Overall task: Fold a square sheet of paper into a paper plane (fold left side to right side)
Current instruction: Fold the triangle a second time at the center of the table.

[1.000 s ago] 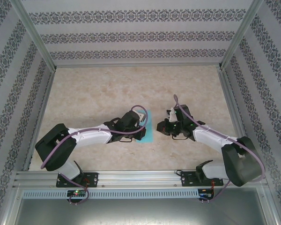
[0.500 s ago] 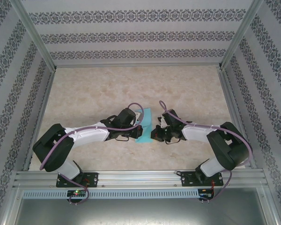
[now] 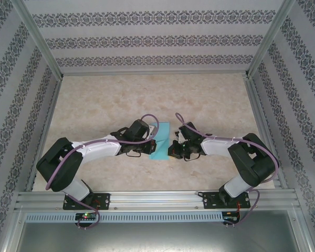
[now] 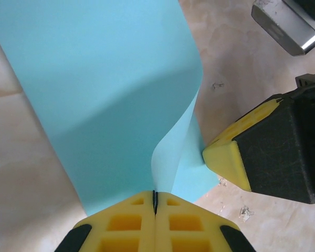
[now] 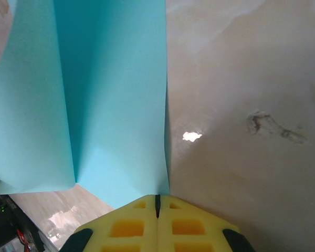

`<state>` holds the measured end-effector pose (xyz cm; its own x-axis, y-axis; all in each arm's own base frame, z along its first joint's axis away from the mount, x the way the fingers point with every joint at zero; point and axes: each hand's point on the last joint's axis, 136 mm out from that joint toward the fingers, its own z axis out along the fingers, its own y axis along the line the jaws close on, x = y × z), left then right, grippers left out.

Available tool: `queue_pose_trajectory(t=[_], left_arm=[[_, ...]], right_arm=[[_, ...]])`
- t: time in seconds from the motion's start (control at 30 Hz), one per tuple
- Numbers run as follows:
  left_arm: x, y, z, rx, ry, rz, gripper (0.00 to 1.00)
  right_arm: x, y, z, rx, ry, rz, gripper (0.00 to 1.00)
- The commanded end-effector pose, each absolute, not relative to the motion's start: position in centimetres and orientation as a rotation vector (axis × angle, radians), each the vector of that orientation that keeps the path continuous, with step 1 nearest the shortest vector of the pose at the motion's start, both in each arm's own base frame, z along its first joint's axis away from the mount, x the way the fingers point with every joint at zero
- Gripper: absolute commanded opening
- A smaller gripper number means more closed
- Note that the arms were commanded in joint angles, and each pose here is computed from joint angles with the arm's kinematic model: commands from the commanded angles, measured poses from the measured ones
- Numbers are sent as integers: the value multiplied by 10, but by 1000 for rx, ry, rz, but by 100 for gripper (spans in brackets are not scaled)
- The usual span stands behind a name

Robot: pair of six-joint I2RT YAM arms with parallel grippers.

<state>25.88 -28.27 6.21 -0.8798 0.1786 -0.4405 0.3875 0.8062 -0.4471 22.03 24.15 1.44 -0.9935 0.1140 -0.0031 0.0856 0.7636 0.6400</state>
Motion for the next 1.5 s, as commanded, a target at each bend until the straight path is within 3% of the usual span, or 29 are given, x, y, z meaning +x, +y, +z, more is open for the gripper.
queue_pose_trajectory(t=[0.0, 1.47], left_arm=[[265, -280, 61, 461, 2626, -739, 0], [290, -271, 32, 579, 2694, -617, 0]], right_arm=[[206, 227, -7, 174, 3015, 902, 0], [199, 221, -11, 145, 3077, 829, 0]])
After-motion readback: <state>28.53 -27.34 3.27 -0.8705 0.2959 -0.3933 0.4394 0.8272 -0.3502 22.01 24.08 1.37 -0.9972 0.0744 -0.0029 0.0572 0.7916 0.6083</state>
